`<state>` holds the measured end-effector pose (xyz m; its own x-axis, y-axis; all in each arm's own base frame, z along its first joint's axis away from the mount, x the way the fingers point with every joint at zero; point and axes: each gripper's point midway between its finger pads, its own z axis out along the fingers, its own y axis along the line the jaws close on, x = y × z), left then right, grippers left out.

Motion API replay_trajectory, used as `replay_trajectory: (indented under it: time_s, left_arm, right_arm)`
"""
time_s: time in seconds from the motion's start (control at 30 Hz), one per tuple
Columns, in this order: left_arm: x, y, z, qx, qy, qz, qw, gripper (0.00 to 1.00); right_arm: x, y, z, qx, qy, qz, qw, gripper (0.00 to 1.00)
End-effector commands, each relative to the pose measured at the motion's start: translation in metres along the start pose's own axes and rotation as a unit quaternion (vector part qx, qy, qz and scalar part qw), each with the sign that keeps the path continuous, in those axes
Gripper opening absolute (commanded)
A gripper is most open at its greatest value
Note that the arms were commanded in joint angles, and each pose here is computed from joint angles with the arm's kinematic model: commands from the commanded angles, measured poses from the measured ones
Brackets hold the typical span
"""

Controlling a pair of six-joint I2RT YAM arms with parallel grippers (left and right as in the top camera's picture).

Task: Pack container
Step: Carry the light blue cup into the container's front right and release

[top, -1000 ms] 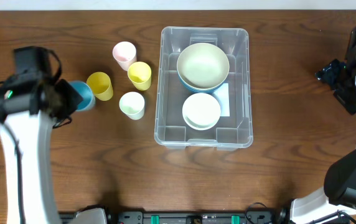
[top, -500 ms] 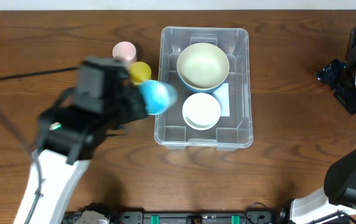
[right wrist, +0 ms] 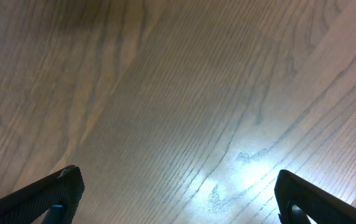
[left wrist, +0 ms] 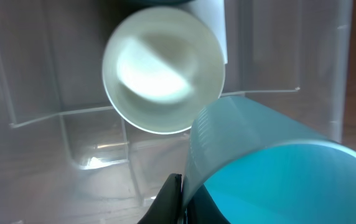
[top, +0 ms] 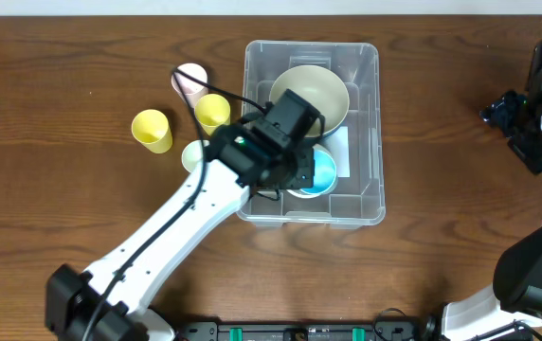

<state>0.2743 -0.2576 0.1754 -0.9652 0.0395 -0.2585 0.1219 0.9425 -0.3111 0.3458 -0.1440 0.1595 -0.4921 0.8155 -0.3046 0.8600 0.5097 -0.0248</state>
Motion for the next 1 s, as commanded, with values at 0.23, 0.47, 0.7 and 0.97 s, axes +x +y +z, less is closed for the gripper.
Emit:
replay_trajectory:
  time_s: [0.23,0.47,0.7,0.97]
  left_arm:
    - [0.010,-0.023,0.023,-0.009,0.001,0.044,0.999,0.06]
    - [0.014,-0.022,0.037,-0.027,0.010,0.052,0.998,0.06]
    - [0.015,-0.032,0.047,-0.021,0.009,0.071,0.997,0.06]
    - [0.018,-0.037,0.050,-0.017,0.009,0.078,0.997,0.06]
  right_arm:
    - [-0.004,-0.004,-0.001,0.007,-0.009,0.008,1.000,0.99]
    - [-0.003,-0.004,-0.001,0.007,-0.009,0.008,1.000,0.99]
    - [-0.003,-0.004,-0.001,0.007,-0.009,0.008,1.000,0.99]
    - [-0.003,-0.004,-0.001,0.006,-0.009,0.008,1.000,0.99]
